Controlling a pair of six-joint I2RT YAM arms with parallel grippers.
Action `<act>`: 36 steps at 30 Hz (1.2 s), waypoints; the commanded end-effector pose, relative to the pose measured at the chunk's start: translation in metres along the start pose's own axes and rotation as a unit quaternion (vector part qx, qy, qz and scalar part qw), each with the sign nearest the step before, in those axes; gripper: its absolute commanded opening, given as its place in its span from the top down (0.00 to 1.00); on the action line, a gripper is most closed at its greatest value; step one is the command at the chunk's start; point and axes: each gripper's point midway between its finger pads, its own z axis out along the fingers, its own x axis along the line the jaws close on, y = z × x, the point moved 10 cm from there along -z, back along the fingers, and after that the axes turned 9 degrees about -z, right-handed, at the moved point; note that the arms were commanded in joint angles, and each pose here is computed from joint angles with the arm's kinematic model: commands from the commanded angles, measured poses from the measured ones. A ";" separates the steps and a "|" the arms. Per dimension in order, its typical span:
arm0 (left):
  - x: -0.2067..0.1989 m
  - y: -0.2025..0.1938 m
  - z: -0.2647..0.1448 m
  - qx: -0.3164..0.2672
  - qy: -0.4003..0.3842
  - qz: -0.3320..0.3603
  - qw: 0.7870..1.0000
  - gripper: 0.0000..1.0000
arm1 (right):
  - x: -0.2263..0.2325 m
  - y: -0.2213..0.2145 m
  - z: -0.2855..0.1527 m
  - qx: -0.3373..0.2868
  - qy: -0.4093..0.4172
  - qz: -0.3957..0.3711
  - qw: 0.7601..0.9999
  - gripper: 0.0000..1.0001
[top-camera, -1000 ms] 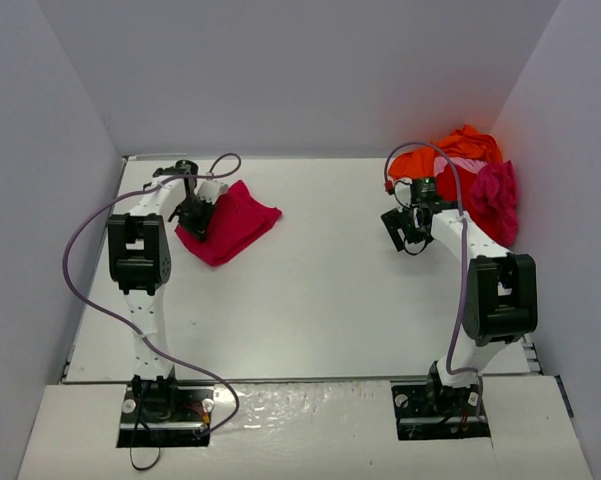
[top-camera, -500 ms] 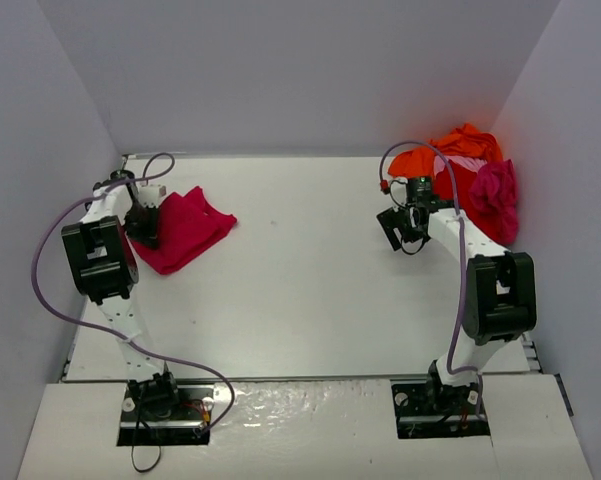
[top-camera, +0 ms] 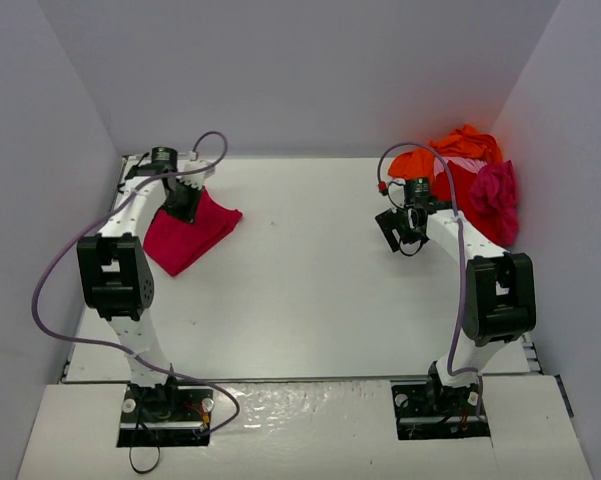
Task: Fold and stack the t-shirts
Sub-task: Put the neatly folded tshirt into the corner of the board with the left arm
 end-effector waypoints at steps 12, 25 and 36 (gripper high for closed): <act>-0.060 0.028 -0.016 -0.003 -0.050 0.161 0.986 1.00 | -0.005 0.006 -0.014 -0.018 -0.024 0.001 1.000 0.23; -0.056 0.028 0.027 0.049 -0.091 0.185 0.977 1.00 | -0.004 0.001 -0.001 0.005 -0.028 -0.006 1.000 0.23; -0.051 0.025 0.074 0.121 -0.141 0.177 0.966 1.00 | -0.003 -0.001 0.004 0.014 -0.027 -0.007 1.000 0.23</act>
